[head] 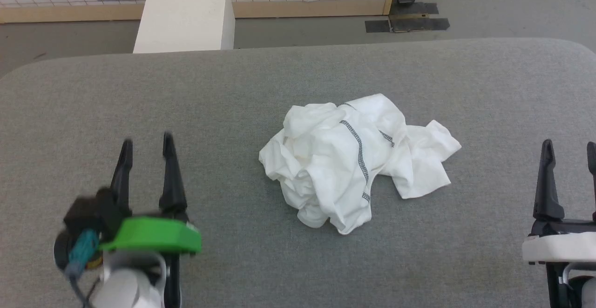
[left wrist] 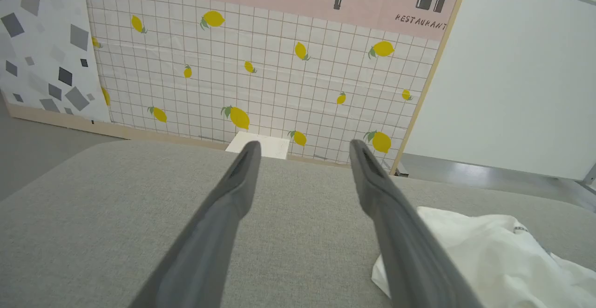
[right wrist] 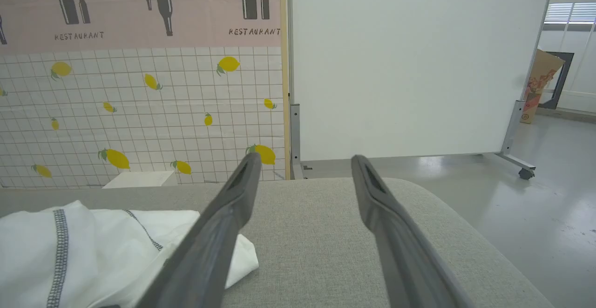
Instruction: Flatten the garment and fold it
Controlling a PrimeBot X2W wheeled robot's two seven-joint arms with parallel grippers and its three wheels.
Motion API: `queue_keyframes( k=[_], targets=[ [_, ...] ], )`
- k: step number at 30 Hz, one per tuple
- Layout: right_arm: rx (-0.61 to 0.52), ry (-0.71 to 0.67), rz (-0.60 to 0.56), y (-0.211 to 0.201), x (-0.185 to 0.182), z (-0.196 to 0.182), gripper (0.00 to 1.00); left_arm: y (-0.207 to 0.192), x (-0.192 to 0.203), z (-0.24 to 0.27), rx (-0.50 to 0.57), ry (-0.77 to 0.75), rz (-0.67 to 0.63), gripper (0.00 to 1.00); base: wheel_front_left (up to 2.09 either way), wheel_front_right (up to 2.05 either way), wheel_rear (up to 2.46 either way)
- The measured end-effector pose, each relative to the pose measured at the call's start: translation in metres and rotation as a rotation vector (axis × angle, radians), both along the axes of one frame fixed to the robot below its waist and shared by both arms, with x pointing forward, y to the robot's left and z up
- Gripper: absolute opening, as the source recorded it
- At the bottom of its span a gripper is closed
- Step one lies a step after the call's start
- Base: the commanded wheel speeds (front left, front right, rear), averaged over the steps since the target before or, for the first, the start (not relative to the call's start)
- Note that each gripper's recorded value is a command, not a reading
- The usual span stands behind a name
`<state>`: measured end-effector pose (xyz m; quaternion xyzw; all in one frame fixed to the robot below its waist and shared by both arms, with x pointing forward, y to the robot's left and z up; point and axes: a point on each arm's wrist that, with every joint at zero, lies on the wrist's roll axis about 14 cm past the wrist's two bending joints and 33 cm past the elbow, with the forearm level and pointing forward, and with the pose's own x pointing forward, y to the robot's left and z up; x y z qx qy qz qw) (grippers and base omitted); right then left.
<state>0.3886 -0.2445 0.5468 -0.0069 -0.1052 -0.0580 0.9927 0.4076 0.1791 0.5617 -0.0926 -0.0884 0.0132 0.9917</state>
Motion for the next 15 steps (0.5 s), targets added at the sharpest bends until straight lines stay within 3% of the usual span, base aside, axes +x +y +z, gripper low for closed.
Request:
queue_keyframes(
  k=[7,15],
  targets=[
    [0.005,0.037,0.015,0.005,0.001,-0.013,1.00,0.014,-0.039,-0.012,-0.003,0.014,0.093,1.00,0.00,0.00,0.00],
    [0.053,0.107,0.094,0.031,0.018,-0.025,1.00,0.008,-0.048,-0.028,-0.018,0.039,0.075,1.00,0.00,0.00,0.00]
  ],
)
